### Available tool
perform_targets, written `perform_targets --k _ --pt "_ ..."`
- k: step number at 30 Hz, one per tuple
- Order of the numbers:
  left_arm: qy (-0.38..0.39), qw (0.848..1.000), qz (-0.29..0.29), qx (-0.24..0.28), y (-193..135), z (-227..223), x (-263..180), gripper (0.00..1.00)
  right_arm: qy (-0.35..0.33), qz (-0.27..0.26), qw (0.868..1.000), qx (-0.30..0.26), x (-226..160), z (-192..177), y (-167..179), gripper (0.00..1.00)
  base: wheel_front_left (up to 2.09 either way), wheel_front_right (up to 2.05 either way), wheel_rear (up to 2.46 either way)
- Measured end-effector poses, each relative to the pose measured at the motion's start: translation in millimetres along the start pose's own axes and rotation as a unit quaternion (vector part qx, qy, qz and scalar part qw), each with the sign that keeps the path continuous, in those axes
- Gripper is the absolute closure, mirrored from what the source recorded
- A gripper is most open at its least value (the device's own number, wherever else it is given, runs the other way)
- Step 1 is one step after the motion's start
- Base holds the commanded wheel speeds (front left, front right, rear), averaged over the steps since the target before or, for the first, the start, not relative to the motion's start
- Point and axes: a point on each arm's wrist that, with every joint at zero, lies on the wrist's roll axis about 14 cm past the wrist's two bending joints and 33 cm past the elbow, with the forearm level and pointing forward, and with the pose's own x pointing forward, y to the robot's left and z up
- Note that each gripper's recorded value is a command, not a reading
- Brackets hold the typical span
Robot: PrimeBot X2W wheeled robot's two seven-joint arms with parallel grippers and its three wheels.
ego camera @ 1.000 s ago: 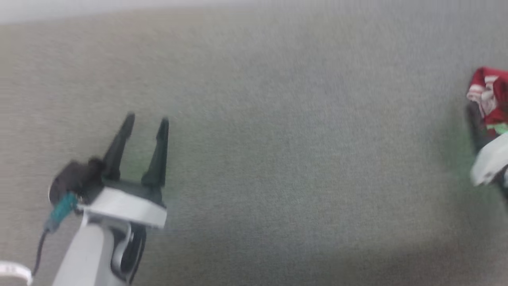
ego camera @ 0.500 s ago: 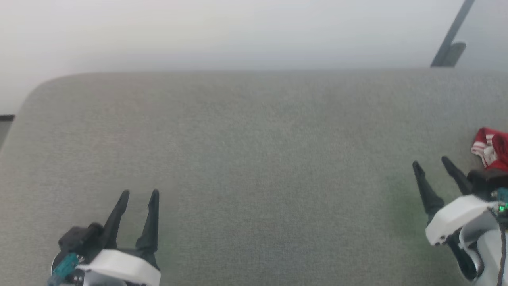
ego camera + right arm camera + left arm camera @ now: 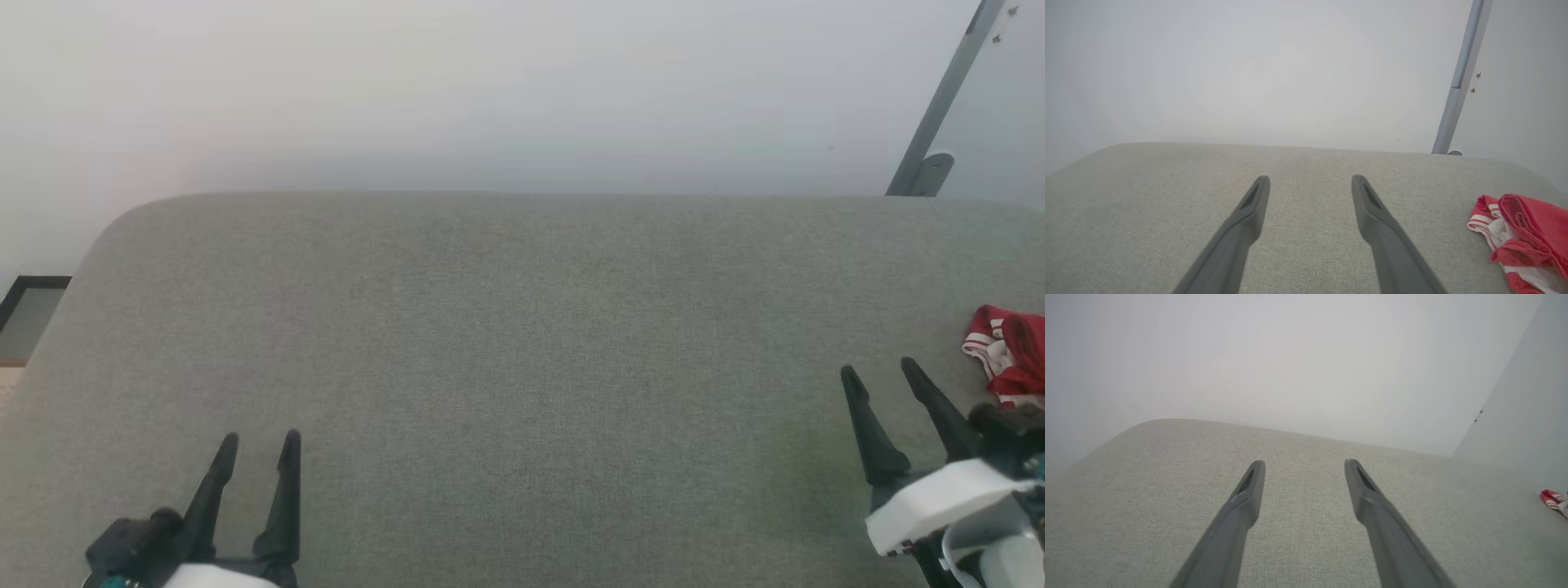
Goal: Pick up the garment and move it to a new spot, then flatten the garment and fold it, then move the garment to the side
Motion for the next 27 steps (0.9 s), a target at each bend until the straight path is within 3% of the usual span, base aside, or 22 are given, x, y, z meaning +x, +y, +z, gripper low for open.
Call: perform_targets --k 10,27 --pt "-0.01 1.0 0.011 0.002 2.1 6.0 -22.3 0.0 -0.021 -0.037 0.999 0.016 -25.1 13.5 -11.3 0.0 0.0 0.0 0.0" --pt "-0.014 1.0 0.023 0.005 8.2 9.3 -26.3 0.0 -0.025 -0.046 0.998 0.026 -31.7 19.3 -5.1 0.0 0.0 0.0 0.0"
